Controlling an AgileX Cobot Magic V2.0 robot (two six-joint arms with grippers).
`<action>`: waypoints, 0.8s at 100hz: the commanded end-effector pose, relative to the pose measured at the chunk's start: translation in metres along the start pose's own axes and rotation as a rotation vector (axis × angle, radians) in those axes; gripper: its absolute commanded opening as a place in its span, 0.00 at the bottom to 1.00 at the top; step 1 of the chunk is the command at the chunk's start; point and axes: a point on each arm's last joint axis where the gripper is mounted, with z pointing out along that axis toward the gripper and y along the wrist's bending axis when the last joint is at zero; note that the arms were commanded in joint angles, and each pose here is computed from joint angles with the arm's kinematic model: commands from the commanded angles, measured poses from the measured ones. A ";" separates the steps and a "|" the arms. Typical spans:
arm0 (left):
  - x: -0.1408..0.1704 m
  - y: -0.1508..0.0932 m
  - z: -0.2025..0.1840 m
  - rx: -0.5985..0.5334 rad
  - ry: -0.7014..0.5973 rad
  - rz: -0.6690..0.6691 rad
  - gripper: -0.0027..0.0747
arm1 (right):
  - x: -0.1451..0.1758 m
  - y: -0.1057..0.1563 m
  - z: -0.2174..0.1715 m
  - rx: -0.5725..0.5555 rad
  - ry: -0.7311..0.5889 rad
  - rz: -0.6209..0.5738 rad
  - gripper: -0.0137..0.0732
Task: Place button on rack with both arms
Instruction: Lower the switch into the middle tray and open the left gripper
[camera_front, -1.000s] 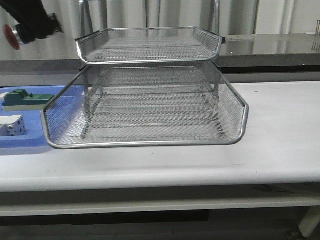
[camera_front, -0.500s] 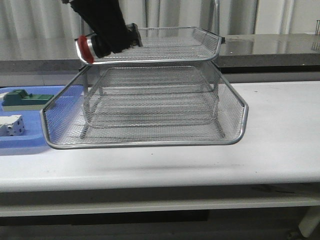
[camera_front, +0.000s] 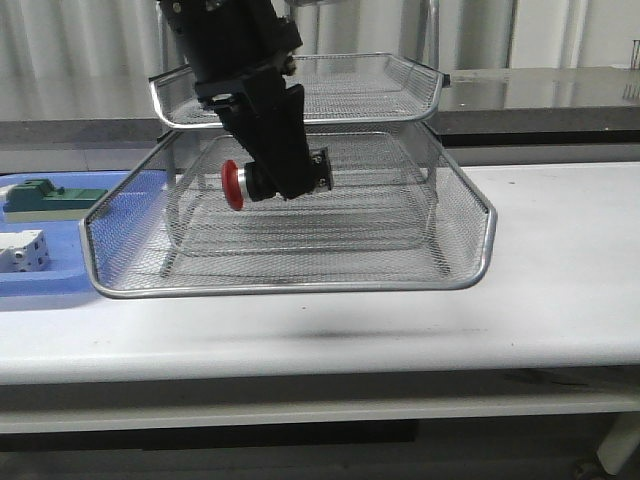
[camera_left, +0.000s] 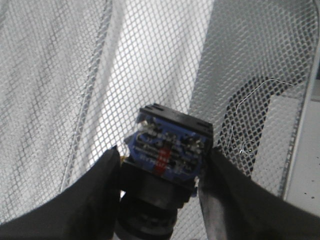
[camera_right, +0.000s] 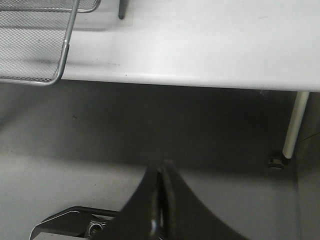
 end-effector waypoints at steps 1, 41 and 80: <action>-0.012 -0.006 -0.027 -0.047 -0.095 0.015 0.20 | -0.011 0.000 -0.008 0.005 -0.084 -0.004 0.08; -0.012 -0.006 -0.027 -0.061 -0.085 0.024 0.55 | -0.011 0.000 -0.008 0.005 -0.084 -0.004 0.08; -0.013 -0.008 -0.026 -0.050 -0.076 0.031 0.62 | -0.011 0.000 -0.008 0.005 -0.084 -0.004 0.08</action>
